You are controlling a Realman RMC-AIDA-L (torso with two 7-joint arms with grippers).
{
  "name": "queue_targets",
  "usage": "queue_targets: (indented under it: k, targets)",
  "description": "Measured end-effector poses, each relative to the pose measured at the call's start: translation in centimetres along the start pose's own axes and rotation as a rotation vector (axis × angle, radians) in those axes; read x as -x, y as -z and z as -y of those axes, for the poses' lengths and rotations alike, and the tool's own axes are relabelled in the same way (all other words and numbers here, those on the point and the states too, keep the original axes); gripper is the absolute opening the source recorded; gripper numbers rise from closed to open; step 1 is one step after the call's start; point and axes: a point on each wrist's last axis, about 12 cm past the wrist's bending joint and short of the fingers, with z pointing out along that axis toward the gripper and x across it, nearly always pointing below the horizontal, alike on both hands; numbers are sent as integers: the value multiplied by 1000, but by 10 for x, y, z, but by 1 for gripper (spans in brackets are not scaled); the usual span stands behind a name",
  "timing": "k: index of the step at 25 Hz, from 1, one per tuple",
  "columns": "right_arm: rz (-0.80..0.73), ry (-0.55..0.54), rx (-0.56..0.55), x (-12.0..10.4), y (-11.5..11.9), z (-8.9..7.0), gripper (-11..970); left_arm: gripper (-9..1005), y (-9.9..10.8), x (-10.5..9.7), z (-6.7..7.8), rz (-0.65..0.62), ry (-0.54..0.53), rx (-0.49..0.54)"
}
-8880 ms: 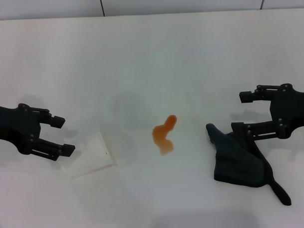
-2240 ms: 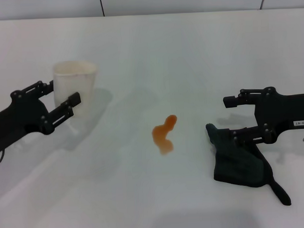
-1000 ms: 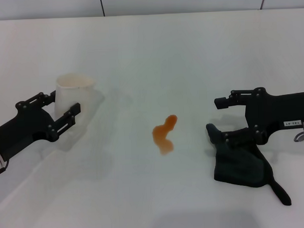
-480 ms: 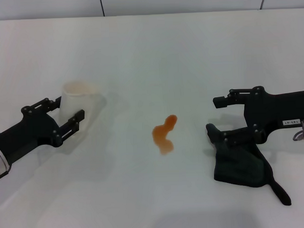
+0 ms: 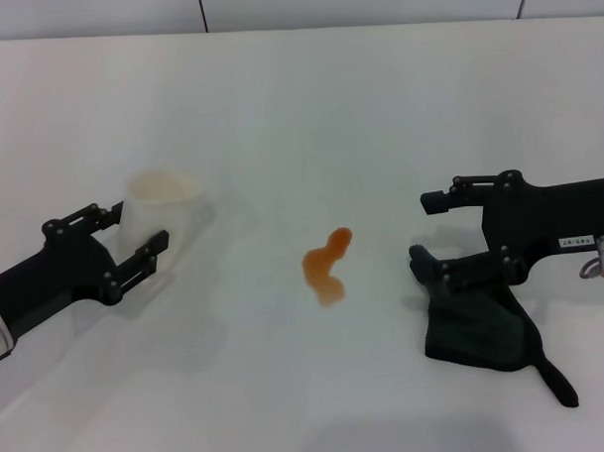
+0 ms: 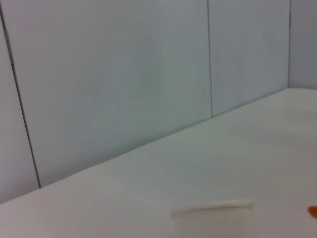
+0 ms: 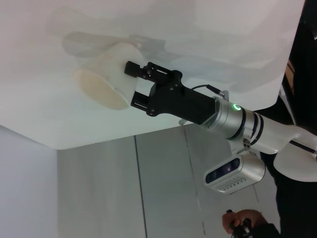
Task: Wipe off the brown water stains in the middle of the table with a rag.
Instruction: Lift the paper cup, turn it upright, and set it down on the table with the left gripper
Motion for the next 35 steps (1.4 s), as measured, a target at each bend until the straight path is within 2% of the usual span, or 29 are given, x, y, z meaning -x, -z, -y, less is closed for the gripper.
queue_targets:
  k: [15,24,35]
  targets:
    - [-1,22,14,5,-3,-2,841,626,9,-8,6,-35,-7,-11]
    - [-6,38,20,11,-4,-4,842,639,13,-11,8,-56,28,-30]
    - [-8,40,12,11,-5,-2,842,843,20,-5,4,-79,46,-42]
